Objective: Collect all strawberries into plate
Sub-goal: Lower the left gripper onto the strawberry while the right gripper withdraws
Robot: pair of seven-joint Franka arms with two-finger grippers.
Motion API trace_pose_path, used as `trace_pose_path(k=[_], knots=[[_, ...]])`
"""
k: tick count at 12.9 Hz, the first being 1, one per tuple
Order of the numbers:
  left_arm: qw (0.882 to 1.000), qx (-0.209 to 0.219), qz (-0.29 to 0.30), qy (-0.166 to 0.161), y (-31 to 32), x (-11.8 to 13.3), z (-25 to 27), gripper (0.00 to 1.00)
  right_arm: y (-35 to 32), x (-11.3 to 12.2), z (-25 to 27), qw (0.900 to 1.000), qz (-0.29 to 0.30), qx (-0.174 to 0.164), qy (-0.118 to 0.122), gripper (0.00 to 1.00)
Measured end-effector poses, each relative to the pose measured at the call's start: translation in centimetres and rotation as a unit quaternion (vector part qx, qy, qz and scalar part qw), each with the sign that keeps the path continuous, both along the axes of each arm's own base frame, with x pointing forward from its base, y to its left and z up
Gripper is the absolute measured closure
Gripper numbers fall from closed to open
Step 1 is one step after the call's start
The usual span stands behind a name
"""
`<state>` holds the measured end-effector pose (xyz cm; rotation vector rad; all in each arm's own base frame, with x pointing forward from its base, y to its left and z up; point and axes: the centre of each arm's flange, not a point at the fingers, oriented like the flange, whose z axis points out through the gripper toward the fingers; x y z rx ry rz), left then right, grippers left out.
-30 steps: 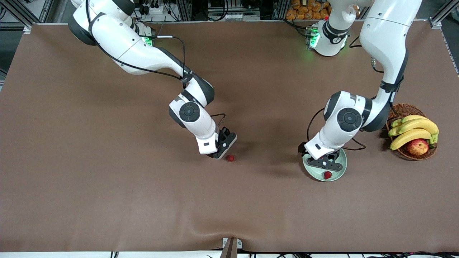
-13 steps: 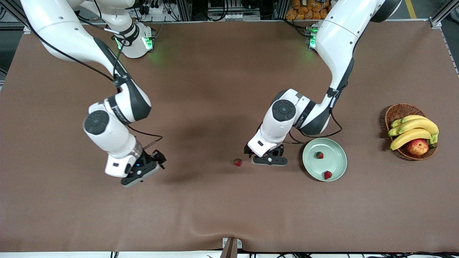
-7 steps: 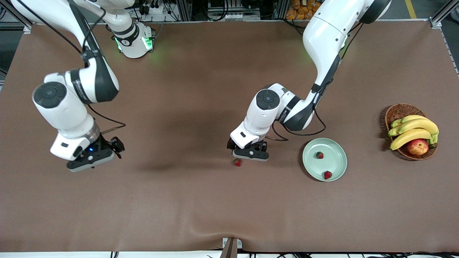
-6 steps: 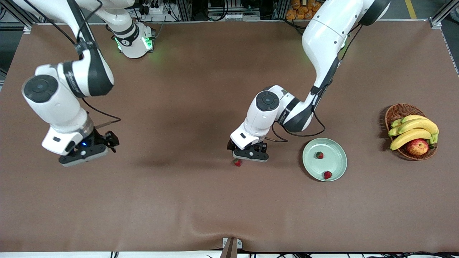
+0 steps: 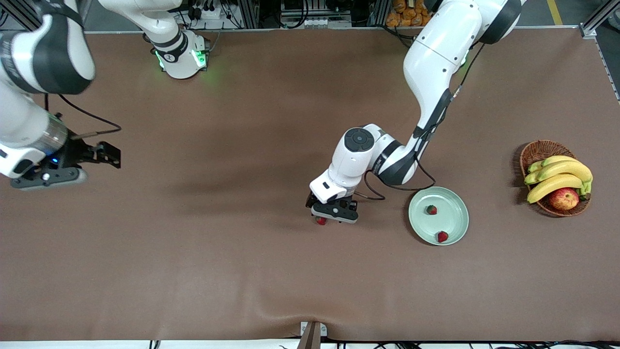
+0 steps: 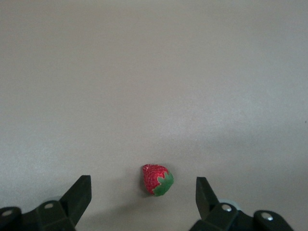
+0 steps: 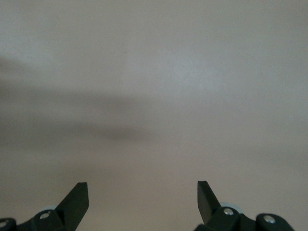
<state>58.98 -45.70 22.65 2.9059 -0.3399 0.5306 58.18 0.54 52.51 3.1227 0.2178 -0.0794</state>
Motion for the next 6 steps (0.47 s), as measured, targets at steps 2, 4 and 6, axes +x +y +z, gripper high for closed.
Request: trace_pose_path(k=[2,4,6], knots=[[0.999,0.024,-0.03,-0.017,-0.4,-0.5,-0.8,0.12,-0.9,-0.7,2.1,1.0,-0.022,0.008,0.014,0.0],[0.998,0.024,-0.048,-0.021,-1.1,-1.3,-2.9,0.19,-1.9,-1.7,3.6,0.998,-0.046,0.015,0.025,0.0],[0.998,0.023,-0.056,-0.019,-1.5,-1.9,-4.5,0.22,-2.8,-2.5,4.7,0.998,-0.057,0.018,0.023,0.0]])
